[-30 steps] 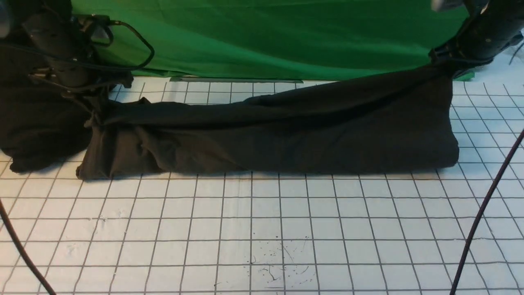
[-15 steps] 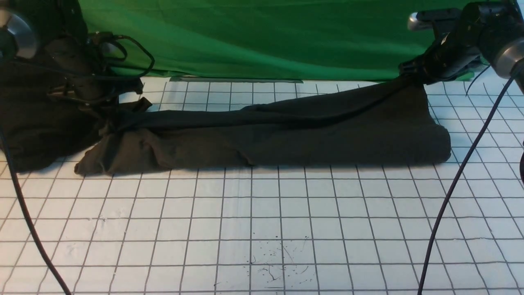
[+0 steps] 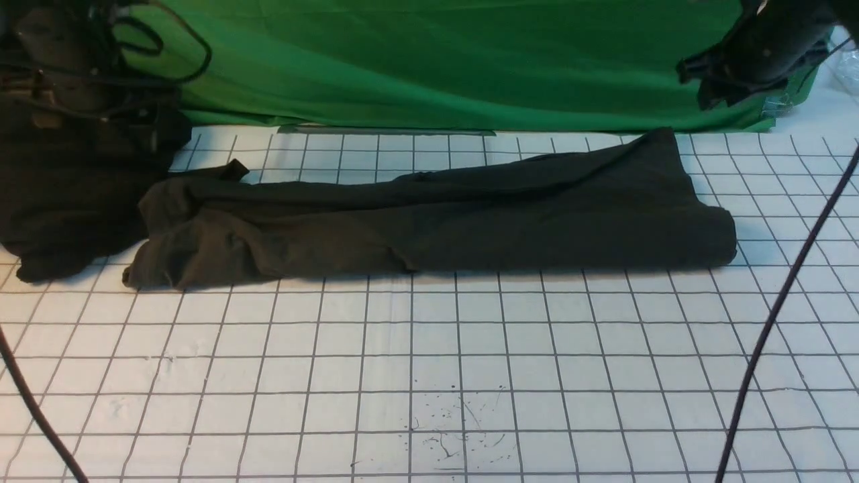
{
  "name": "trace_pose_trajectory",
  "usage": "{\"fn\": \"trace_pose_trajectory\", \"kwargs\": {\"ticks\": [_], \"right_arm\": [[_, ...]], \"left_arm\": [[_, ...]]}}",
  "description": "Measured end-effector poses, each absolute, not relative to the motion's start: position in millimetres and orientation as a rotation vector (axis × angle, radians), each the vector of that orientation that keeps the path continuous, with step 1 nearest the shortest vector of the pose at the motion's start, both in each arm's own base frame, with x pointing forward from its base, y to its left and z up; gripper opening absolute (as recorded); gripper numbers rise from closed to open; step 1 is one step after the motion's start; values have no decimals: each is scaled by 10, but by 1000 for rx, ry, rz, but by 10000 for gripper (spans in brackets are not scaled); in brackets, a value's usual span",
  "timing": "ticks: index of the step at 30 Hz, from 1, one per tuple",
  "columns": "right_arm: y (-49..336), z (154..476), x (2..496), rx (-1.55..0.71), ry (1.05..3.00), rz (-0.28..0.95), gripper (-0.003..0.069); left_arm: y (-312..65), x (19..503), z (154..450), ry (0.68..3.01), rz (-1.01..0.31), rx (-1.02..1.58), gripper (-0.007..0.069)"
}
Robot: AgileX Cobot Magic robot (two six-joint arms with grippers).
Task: Fold a long-sleeved shirt over a white checkered tablecloth.
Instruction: 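Grasp the waist and leg ends of the folded dark trousers and straighten them on the table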
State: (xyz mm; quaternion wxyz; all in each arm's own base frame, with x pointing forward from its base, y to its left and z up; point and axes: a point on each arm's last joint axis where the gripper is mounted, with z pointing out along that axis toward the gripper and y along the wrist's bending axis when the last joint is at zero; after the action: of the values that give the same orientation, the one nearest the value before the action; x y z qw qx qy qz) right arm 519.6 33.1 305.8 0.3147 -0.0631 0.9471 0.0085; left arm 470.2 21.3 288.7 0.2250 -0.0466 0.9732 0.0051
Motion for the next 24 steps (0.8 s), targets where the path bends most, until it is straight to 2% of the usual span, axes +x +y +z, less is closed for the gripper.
{"fn": "trace_pose_trajectory", "kwargs": {"ticks": [1, 2, 3, 4, 5, 7, 11, 13, 14, 15, 17, 21, 24], "right_arm": [[331, 3079, 5187, -166, 2494, 24, 125], [334, 3244, 5120, -169, 2466, 32, 55], [335, 3331, 5085, -168, 2449, 37, 34], [334, 3370, 5069, -168, 2441, 37, 31], [334, 3507, 5008, -171, 2415, 40, 19], [338, 3683, 4914, -178, 2384, 43, 9], [378, 3797, 4788, -201, 2386, 46, 8], [438, 3803, 4709, -228, 2409, 53, 6], [442, 3802, 4703, -232, 2411, 53, 6], [481, 3771, 4671, -255, 2432, 56, 6], [528, 3716, 4655, -282, 2453, 58, 6], [585, 3635, 4650, -300, 2482, 68, 6], [629, 3630, 4645, -311, 2483, 77, 6]], "left_arm": [[194, 4700, 2900, 2682, -1, -116, 365], [-21, 4682, 2966, 2666, -137, 1, 239], [-128, 4680, 2977, 2660, -173, 55, 168], [-156, 4679, 2977, 2659, -180, 69, 153], [-352, 4674, 2968, 2654, -212, 164, 72], [-669, 4682, 2865, 2660, -245, 298, 15], [-1096, 4757, 2547, 2659, -274, 429, 0], [-1311, 4847, 2250, 2647, -300, 455, 0], [-1323, 4849, 2253, 2641, -301, 455, 0], [-1414, 4908, 2036, 2643, -317, 454, 0], [-1470, 4951, 1837, 2655, -355, 432, 0], [-1508, 5006, 1634, 2653, -393, 393, 1], [-1513, 5076, 1633, 2584, -387, 357, 1]]}}
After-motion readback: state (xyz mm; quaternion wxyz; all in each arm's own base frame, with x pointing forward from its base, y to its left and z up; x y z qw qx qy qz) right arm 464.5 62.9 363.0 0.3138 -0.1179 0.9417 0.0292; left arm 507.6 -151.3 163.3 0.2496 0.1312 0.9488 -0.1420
